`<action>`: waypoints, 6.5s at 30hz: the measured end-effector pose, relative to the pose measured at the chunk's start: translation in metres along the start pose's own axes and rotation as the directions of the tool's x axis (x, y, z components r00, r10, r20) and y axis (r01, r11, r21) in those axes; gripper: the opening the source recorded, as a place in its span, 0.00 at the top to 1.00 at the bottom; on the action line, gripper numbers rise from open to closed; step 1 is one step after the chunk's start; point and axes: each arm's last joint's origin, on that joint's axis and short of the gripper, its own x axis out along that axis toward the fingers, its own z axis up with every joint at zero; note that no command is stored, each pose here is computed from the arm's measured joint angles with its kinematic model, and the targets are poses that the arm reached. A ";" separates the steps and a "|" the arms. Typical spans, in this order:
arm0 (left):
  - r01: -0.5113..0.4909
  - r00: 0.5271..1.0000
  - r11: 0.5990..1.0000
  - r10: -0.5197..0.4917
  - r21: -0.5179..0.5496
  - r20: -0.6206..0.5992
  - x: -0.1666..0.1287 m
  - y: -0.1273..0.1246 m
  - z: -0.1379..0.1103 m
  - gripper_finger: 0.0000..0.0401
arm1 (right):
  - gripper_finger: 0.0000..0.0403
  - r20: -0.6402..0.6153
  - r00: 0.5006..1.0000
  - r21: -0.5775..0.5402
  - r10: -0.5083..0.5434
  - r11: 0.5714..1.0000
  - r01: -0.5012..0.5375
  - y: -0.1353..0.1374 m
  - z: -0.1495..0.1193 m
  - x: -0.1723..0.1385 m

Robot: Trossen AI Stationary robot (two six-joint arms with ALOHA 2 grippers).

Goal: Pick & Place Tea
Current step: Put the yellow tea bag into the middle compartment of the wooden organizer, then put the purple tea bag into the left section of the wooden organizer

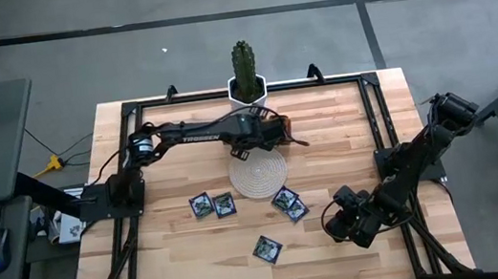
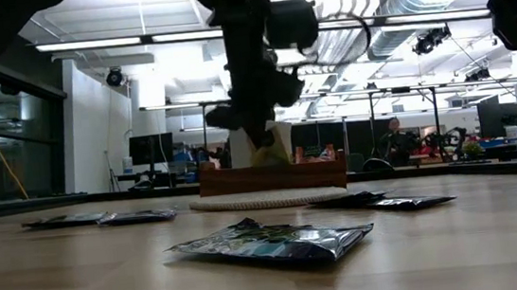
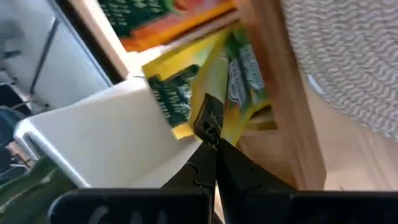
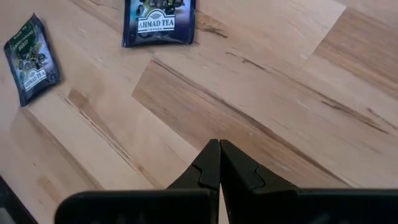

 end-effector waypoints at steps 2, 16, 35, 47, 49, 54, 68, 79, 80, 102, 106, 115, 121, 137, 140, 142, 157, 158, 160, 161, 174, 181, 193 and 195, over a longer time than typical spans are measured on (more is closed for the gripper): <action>0.029 1.000 0.999 -0.029 0.014 -0.012 0.005 -0.004 0.001 1.00 | 1.00 0.001 1.000 0.001 0.003 1.000 -0.003 0.000 0.000 0.000; 0.038 0.999 0.999 -0.038 0.005 -0.014 0.009 -0.007 0.003 0.81 | 1.00 0.008 1.000 -0.008 0.010 1.000 -0.010 0.001 0.000 0.000; 0.102 0.982 0.971 -0.063 -0.215 0.178 -0.054 0.042 -0.005 0.56 | 1.00 0.119 0.986 -0.077 0.117 0.991 -0.108 0.010 0.002 -0.001; 0.338 0.904 0.907 -0.239 -0.250 0.355 -0.085 0.023 0.010 0.66 | 1.00 0.211 0.968 -0.109 0.138 0.987 -0.117 0.015 0.015 0.003; 0.340 0.901 0.910 -0.243 -0.238 0.361 -0.090 0.017 0.016 0.72 | 1.00 0.213 0.967 -0.108 0.136 0.988 -0.115 0.016 0.017 0.003; 0.357 0.897 0.904 -0.261 -0.236 0.358 -0.095 0.005 0.023 0.86 | 1.00 0.207 0.969 -0.124 0.138 0.986 -0.114 0.015 0.015 0.003; 0.343 0.835 0.886 -0.135 -0.312 0.534 -0.160 0.032 -0.029 1.00 | 1.00 0.222 0.963 -0.159 0.152 0.980 -0.118 0.014 0.012 -0.003; 0.529 0.676 0.808 -0.215 -0.261 0.705 -0.139 0.007 0.003 1.00 | 1.00 0.261 0.945 -0.235 0.198 0.962 -0.137 0.027 0.039 0.005; 0.543 0.662 0.798 -0.213 -0.263 0.719 -0.136 0.002 0.005 1.00 | 1.00 0.261 0.945 -0.237 0.197 0.962 -0.135 0.027 0.041 0.005; 0.882 0.385 0.273 0.052 -0.384 0.921 -0.062 -0.136 -0.003 1.00 | 1.00 0.110 0.982 -0.361 0.154 0.927 -0.105 0.023 0.105 0.032; 0.877 0.439 0.193 0.052 -0.441 0.897 -0.060 -0.156 -0.004 1.00 | 1.00 0.074 0.989 -0.397 0.130 0.913 -0.091 0.021 0.110 0.043; 0.870 0.481 0.068 0.104 -0.488 0.871 -0.061 -0.170 -0.004 1.00 | 1.00 0.041 0.990 -0.434 0.132 0.895 -0.101 0.021 0.115 0.063; 0.859 0.511 -0.014 0.074 -0.511 0.856 -0.051 -0.176 0.000 1.00 | 1.00 0.029 0.995 -0.437 0.101 0.896 -0.078 0.017 0.117 0.074; 0.846 0.511 -0.183 0.016 -0.500 0.859 -0.025 -0.197 0.018 0.92 | 1.00 -0.012 0.996 -0.415 0.091 0.906 -0.088 0.015 0.120 0.091; 0.848 0.507 -0.188 0.021 -0.495 0.861 -0.025 -0.196 0.018 0.86 | 1.00 -0.013 0.993 -0.409 0.114 0.906 -0.109 0.017 0.120 0.093; 0.849 0.506 -0.189 0.023 -0.493 0.862 -0.025 -0.196 0.018 0.82 | 1.00 -0.006 0.992 -0.394 0.126 0.911 -0.119 0.018 0.120 0.093; 0.860 0.461 -0.244 -0.006 -0.449 0.887 -0.027 -0.196 0.020 0.64 | 1.00 0.034 0.988 -0.382 0.153 0.915 -0.129 0.020 0.124 0.094; 0.857 0.465 -0.246 -0.014 -0.453 0.885 -0.027 -0.197 0.019 0.64 | 1.00 0.039 0.987 -0.381 0.156 0.915 -0.129 0.020 0.124 0.094; 0.857 0.463 -0.247 -0.013 -0.451 0.886 -0.027 -0.197 0.019 0.64 | 1.00 0.050 0.986 -0.381 0.159 0.916 -0.129 0.021 0.125 0.094; 0.858 0.462 -0.247 -0.011 -0.450 0.887 -0.027 -0.196 0.019 0.64 | 1.00 0.054 0.985 -0.380 0.162 0.916 -0.130 0.021 0.125 0.094; 0.846 0.485 -0.270 0.028 -0.460 0.874 -0.027 -0.195 0.019 0.64 | 1.00 0.070 0.977 -0.380 0.199 0.911 -0.158 0.025 0.126 0.094; 0.835 0.500 -0.296 0.056 -0.464 0.864 -0.027 -0.194 0.019 0.64 | 1.00 0.070 0.977 -0.378 0.201 0.912 -0.160 0.025 0.126 0.094; 0.818 0.540 -0.301 0.104 -0.491 0.835 -0.027 -0.190 0.020 0.64 | 1.00 0.082 0.972 -0.375 0.221 0.910 -0.176 0.027 0.127 0.093; 0.818 0.538 -0.301 0.105 -0.489 0.836 -0.029 -0.188 0.021 0.64 | 1.00 0.086 0.969 -0.374 0.231 0.909 -0.184 0.028 0.128 0.093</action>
